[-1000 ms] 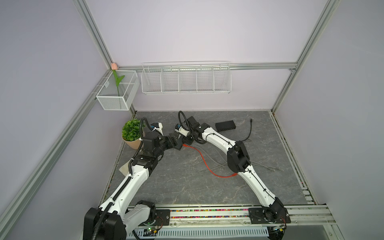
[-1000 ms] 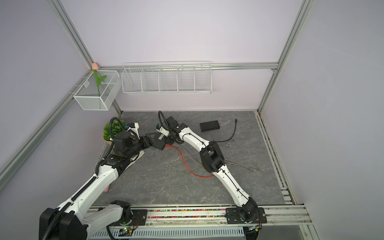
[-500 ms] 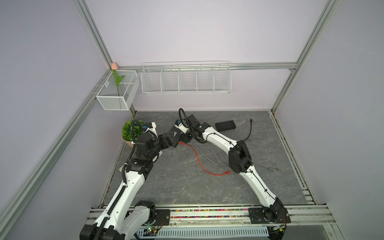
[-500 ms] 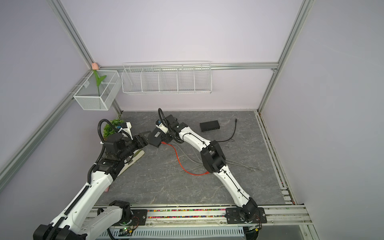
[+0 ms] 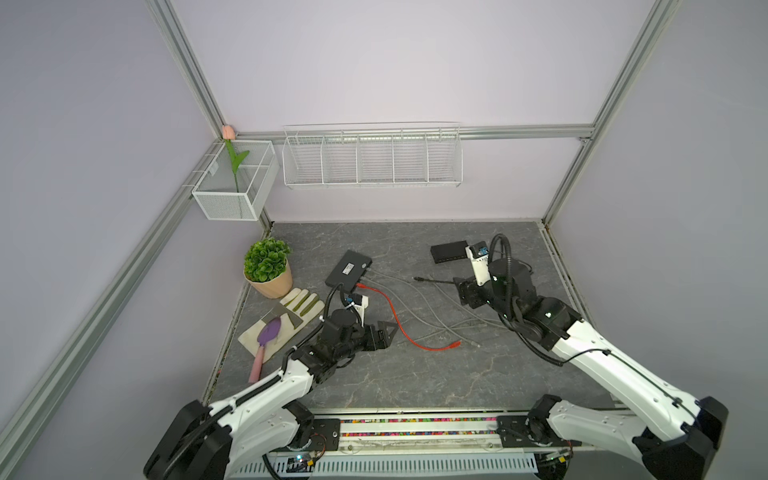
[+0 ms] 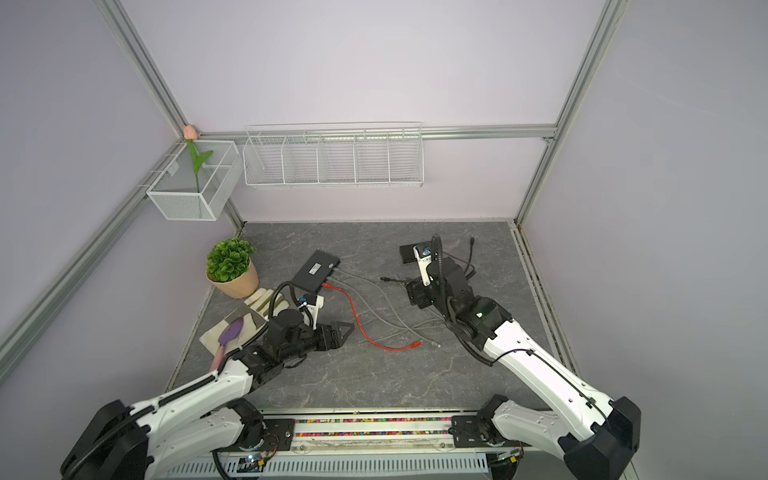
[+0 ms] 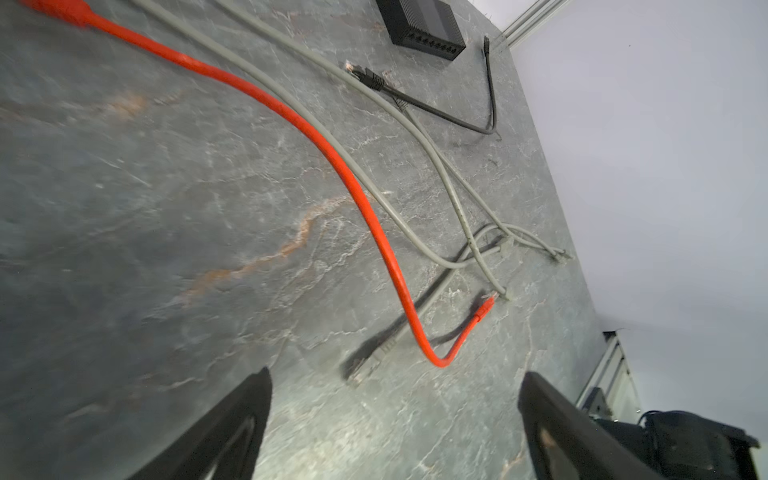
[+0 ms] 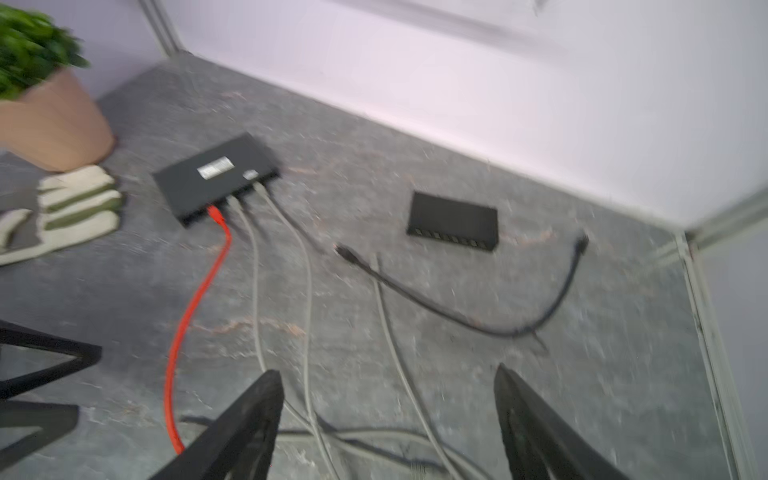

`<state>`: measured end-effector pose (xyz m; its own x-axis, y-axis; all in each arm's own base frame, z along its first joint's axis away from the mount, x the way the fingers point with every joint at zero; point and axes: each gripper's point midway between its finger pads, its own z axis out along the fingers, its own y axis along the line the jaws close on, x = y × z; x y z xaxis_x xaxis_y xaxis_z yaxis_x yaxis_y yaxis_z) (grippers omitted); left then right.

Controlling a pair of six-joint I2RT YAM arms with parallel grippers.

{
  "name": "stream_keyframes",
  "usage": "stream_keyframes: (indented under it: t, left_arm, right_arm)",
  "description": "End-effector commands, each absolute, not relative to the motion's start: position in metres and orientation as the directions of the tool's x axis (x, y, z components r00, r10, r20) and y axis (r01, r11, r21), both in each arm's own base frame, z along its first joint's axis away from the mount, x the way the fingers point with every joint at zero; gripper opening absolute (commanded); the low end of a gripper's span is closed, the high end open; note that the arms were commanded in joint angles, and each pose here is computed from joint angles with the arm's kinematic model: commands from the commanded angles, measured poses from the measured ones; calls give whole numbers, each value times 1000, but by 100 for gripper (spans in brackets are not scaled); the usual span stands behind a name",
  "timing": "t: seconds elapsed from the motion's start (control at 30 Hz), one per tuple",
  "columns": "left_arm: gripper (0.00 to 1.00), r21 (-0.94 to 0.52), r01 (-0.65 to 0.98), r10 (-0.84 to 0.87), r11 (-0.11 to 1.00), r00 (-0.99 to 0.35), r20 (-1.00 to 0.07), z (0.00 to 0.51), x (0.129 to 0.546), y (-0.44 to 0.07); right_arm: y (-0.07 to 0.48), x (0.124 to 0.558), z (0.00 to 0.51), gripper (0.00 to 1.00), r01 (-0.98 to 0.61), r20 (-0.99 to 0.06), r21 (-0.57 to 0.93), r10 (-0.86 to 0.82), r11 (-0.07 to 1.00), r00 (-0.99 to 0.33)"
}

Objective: Insert the plug into the switch port

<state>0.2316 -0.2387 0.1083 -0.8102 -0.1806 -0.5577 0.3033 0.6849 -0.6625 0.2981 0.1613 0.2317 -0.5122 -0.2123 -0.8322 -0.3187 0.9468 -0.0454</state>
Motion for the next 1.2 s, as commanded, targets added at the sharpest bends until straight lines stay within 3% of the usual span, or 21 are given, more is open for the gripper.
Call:
stream_keyframes:
  t: [0.0,0.33,0.5,0.73,0.8,0.9,0.93,0.97,1.17]
  left_arm:
    - [99,-744,326,-218,583,-819,-530,123,244,-269]
    - [99,-841,325,-206,432,-872,-443,98,284,-331]
    - [99,-918,332,-237,218,-894,-380,113,311,-370]
    - [98,-951,300,-291,70,-906,-307,122,364,-389]
    - [81,-953,301,-318,23,-902,-292,131,377,-382]
    - [43,-959,283,-355,7,-896,-267,136,395,-369]
    - [36,-960,281,-364,0,-894,-262,140,399,-366]
    - [30,-960,279,-378,-15,-891,-253,145,404,-360]
    - [29,-941,330,-474,-76,-842,-257,194,439,-315]
  right_arm:
    - [138,282,179,85,-204,-758,77,-75,976,-648]
    - [117,265,177,84,-171,-792,73,-47,983,-608]
    - [119,270,173,84,-177,-789,61,-61,982,-611]
    - [119,278,170,84,-168,-795,56,-58,984,-604]
    - [118,279,173,84,-165,-802,56,-54,985,-595]
    - [120,280,178,84,-173,-809,60,-54,983,-586]
    - [120,281,179,84,-175,-811,61,-54,983,-583]
    - [121,281,180,83,-180,-811,62,-56,982,-582]
    - [128,285,181,83,-203,-812,71,-62,977,-580]
